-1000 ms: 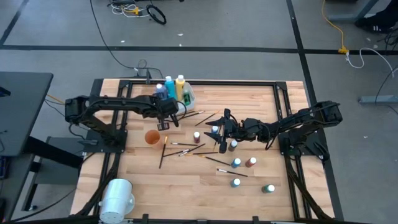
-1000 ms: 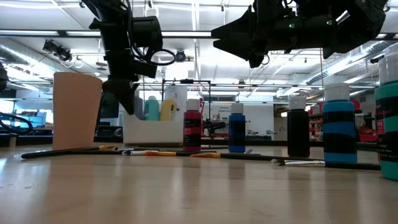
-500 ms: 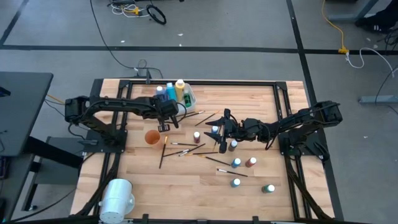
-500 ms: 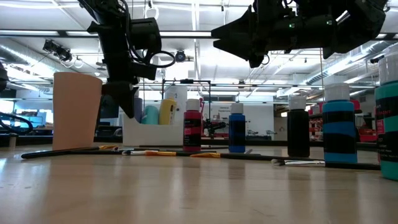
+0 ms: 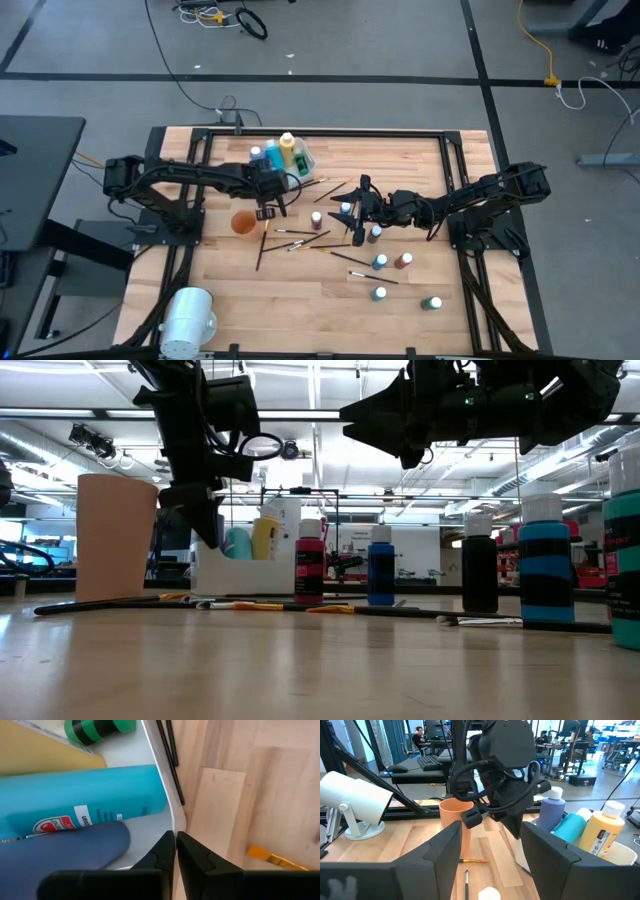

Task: Pick & Place Paint Supplies
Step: Adjust the white bin, then adjust the large paint bottle in the white bin

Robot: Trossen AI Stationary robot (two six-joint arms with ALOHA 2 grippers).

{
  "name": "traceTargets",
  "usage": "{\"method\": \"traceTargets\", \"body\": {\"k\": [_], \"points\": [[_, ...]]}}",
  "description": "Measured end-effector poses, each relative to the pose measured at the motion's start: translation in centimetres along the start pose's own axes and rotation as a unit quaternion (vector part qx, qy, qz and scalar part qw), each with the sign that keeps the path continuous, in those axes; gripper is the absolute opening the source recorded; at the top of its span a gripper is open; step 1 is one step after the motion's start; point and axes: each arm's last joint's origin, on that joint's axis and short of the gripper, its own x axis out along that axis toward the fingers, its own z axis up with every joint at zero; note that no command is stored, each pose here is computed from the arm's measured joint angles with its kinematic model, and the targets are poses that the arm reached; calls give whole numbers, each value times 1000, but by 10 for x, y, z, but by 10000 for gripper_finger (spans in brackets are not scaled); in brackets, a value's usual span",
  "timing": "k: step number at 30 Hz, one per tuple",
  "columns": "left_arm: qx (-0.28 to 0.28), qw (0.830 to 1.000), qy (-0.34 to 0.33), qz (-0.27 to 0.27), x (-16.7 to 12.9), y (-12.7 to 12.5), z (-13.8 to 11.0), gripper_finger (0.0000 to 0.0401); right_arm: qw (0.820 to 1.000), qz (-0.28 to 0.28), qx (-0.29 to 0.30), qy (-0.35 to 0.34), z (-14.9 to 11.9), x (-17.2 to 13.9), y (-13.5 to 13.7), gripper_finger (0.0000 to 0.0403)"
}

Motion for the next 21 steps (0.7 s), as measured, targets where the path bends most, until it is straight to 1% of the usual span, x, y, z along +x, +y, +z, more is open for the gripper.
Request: {"method": "traceTargets", "body": {"k": [5, 8, 10, 14, 17, 21], "points": [[-6, 999, 1, 31, -3, -4, 1, 42, 1000, 0, 0, 0, 0, 0, 0, 205], [-29, 999, -15, 17, -7, -4, 7, 60, 1000, 0, 0, 0, 0, 0, 0, 205], [-33, 999, -23, 8, -11, -4, 11, 74, 1000, 0, 0, 0, 0, 0, 0, 205], [-37, 998, -48, 26, -23, -1, 22, 104, 1000, 0, 0, 0, 0, 0, 0, 205], [-56, 994, -74, 56, -36, 6, 34, 125, 1000, 0, -1, 3, -1, 0, 0, 205], [-91, 986, -113, 86, -58, 26, 46, 141, 1000, 0, -2, 8, -2, 0, 0, 205]]}}
